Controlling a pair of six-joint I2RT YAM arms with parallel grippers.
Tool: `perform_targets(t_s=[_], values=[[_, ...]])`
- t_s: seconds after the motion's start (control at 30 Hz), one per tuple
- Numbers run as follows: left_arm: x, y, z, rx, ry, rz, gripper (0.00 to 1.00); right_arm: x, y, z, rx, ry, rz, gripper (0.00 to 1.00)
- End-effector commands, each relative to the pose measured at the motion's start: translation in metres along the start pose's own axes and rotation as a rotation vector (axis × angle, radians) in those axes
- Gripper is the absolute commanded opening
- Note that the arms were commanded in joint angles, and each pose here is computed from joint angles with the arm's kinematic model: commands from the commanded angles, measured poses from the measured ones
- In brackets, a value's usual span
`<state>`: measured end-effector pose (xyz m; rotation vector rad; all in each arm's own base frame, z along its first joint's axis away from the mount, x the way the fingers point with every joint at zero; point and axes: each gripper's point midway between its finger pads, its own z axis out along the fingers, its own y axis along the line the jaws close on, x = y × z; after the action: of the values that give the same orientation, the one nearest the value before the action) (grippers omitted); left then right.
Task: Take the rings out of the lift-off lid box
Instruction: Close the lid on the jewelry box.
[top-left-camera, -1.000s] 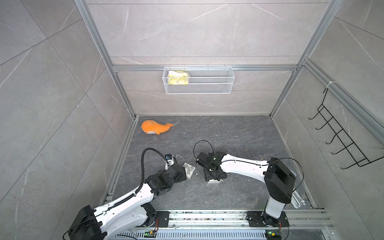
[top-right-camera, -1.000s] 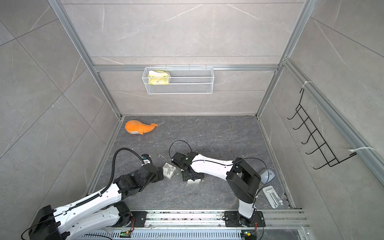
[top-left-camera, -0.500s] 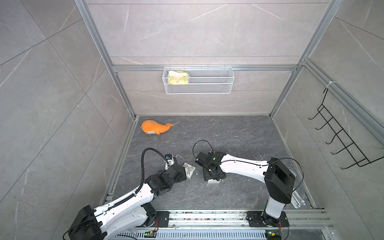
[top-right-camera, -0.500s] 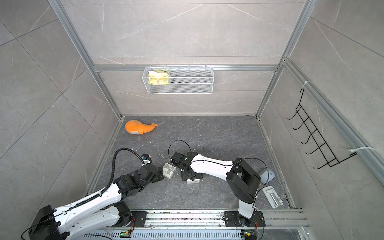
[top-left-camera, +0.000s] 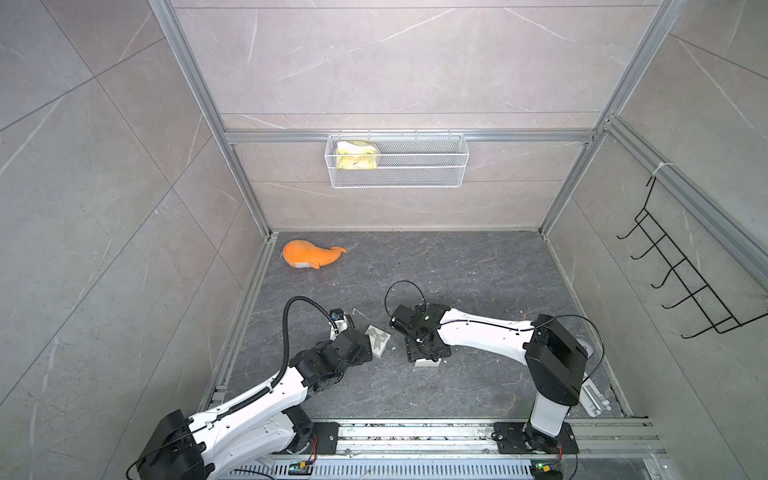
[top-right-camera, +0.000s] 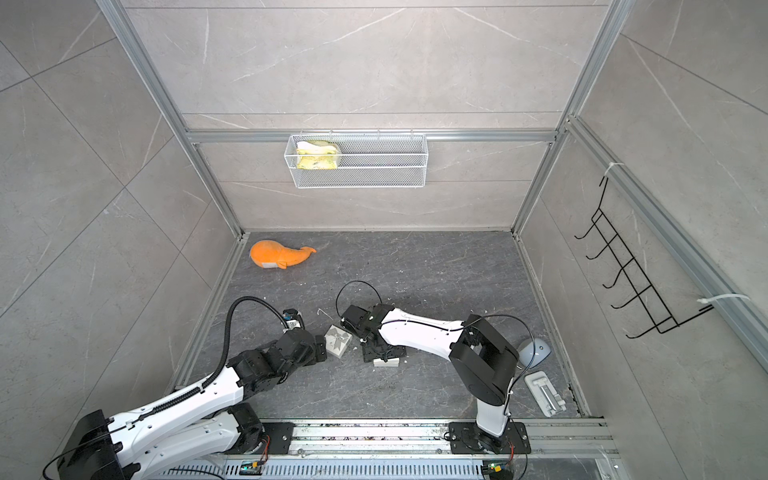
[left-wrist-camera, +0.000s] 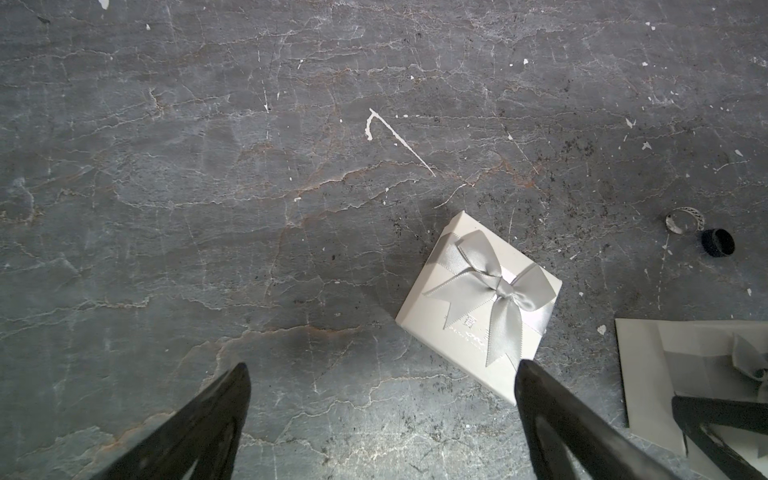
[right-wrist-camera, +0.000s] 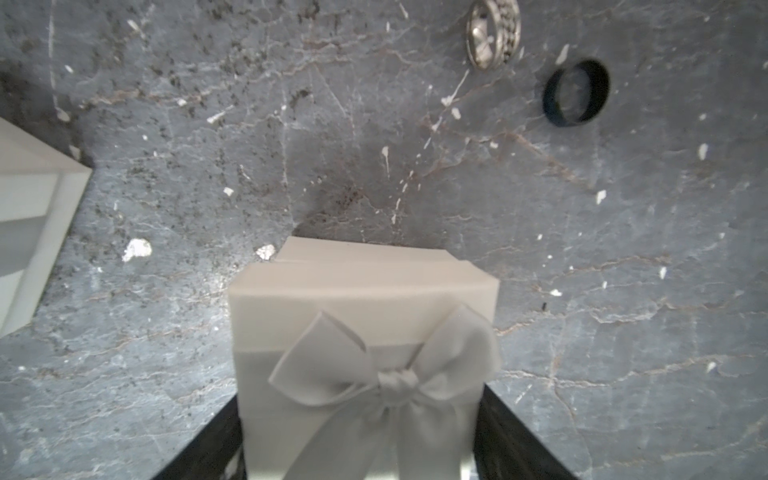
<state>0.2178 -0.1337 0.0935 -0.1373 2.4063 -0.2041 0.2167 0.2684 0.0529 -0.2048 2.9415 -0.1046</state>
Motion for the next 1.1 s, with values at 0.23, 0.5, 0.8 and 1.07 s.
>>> perform_targets(t_s=[0.23, 0.5, 0.8, 1.07], values=[[-0.0041, -0.0012, 0.0016, 0.0, -0.015, -0.018, 1.0, -0.0039, -0.0002, -0.0045, 0.019, -0.016, 0.044, 0.76], [-0.0001, -0.0027, 0.0016, 0.015, 0.003, -0.018, 1.0, -0.0023, -0.0004, -0.0039, 0.019, -0.008, 0.051, 0.77], [-0.0005, -0.003, 0.0015, 0.016, 0.003, -0.018, 1.0, -0.0003, 0.002, -0.0047, 0.01, 0.0, 0.052, 0.78], [-0.0007, -0.0038, 0.001, 0.02, 0.005, -0.017, 1.0, -0.0008, 0.0029, -0.0046, 0.024, -0.001, 0.036, 0.8]])
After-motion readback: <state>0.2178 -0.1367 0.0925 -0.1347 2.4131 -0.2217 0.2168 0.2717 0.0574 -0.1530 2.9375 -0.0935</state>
